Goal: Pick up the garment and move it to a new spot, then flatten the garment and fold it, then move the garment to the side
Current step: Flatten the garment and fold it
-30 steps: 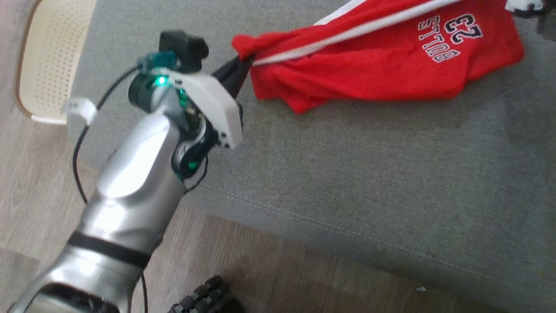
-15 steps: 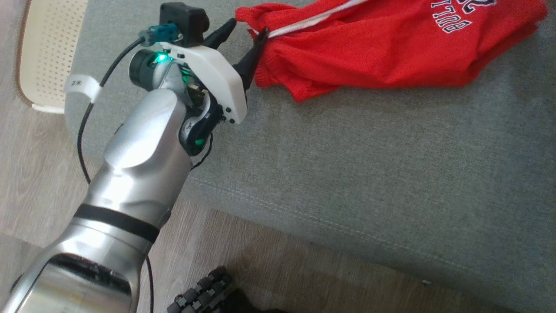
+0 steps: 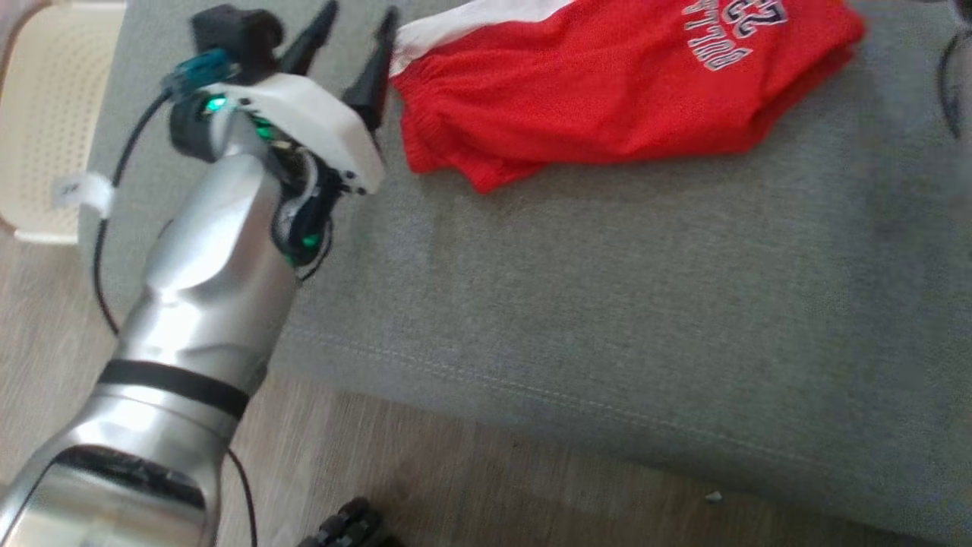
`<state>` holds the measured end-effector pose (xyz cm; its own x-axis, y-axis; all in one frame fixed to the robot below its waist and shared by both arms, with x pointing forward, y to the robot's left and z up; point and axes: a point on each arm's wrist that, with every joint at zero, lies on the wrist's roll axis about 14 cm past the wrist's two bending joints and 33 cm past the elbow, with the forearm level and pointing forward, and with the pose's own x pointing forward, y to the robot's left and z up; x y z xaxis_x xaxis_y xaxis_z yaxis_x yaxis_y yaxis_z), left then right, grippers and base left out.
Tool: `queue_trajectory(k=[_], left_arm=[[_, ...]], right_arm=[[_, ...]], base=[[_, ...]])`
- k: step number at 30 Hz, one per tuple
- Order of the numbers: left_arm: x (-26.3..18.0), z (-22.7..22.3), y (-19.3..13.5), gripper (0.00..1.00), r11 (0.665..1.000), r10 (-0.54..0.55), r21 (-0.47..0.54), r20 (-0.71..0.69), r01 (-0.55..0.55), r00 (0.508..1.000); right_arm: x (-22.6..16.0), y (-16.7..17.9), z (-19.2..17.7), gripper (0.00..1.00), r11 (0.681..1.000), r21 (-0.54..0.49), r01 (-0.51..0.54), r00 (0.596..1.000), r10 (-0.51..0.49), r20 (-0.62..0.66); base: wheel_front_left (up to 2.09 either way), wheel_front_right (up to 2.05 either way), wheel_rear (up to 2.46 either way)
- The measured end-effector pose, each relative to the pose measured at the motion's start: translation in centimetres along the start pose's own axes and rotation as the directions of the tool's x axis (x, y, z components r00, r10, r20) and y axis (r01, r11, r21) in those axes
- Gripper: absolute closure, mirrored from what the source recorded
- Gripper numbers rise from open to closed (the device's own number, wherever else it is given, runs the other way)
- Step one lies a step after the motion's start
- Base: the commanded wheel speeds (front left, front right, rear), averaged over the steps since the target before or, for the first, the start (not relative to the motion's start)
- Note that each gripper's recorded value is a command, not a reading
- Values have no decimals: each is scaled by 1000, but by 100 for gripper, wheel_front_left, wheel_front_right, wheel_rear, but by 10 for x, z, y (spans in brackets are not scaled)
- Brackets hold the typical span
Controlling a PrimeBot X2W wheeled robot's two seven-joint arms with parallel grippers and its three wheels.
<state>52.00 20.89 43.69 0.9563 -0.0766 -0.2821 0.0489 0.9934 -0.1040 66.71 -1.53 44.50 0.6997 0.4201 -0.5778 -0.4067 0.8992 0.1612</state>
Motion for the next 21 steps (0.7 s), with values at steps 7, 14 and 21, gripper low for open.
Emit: queue_trajectory(k=[7, 14, 21], left_arm=[[-17, 32, 1, 0, 998, 51, -34, 153, -46, 987], [-51, 36, -17, 0, 994, 66, -105, 223, -43, 973], [-88, 38, -34, 0, 991, 69, -131, 285, -33, 956]], right_arm=[[-41, 18, 7, 0, 998, -31, -50, 978, 55, 201], [-98, 30, 8, 0, 995, -63, -80, 913, 98, 395], [-149, 25, -14, 0, 995, -92, -35, 845, 79, 529]], base=[[0, 0, 0], [0, 0, 0], [0, 0, 0]])
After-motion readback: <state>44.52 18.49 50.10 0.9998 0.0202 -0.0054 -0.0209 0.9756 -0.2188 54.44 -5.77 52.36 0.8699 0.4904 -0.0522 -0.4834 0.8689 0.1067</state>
